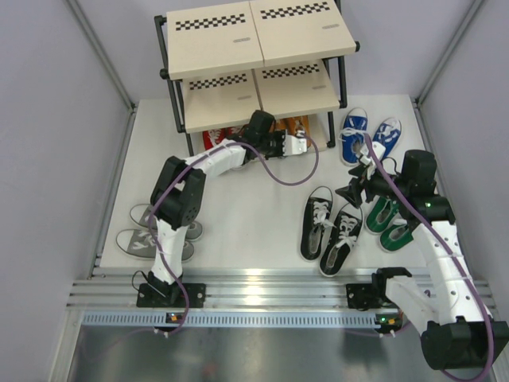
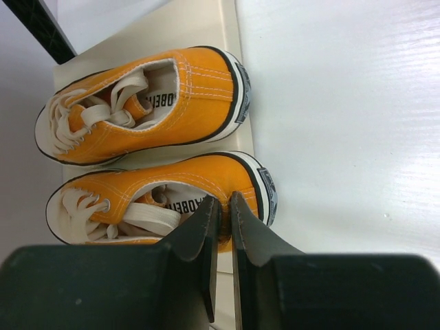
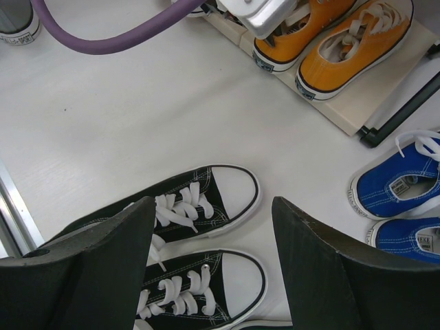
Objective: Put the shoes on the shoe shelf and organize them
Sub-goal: Adjust a pair of shoes at the shoe shelf.
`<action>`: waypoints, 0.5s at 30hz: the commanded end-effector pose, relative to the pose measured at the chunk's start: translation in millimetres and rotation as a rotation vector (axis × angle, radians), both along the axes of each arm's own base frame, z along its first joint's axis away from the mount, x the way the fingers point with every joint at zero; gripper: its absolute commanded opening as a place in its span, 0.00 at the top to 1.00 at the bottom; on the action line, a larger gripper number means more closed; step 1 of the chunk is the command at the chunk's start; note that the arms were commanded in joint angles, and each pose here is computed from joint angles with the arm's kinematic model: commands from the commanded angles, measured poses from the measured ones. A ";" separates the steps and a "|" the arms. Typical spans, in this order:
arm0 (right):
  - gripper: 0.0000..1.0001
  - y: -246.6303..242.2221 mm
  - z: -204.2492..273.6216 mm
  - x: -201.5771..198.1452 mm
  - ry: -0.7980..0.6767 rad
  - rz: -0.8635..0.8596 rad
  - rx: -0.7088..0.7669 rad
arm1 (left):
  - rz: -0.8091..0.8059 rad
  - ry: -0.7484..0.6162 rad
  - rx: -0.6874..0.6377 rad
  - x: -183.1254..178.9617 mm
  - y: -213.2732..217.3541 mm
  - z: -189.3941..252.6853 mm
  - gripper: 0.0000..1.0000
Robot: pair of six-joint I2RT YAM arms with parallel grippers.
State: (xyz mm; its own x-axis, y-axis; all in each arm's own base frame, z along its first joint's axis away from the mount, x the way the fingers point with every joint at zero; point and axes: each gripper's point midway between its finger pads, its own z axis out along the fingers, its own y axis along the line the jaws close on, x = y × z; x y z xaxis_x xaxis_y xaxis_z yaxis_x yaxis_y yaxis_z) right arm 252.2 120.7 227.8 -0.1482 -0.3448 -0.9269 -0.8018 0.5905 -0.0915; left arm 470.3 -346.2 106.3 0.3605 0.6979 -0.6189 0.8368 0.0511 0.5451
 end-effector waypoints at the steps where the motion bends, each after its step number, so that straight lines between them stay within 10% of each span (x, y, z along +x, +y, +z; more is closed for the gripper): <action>1: 0.31 -1.9 8.2 2.2 -0.043 -0.001 0.002 | -0.082 0.033 0.001 -12.0 -4.3 5.3 1.00; 15: 0.31 -2.1 7.8 2.6 -0.041 -0.002 0.001 | -0.087 0.015 0.003 -2.7 -8.6 5.7 0.99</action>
State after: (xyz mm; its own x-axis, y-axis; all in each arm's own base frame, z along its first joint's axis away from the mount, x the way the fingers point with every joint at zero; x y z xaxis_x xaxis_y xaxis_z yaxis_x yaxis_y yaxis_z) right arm 252.2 120.7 227.8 -0.1479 -0.3451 -0.9269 -0.8019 0.5904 -0.0918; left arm 467.7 -345.9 106.3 0.3670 0.6935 -0.6199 0.8516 0.0176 0.5239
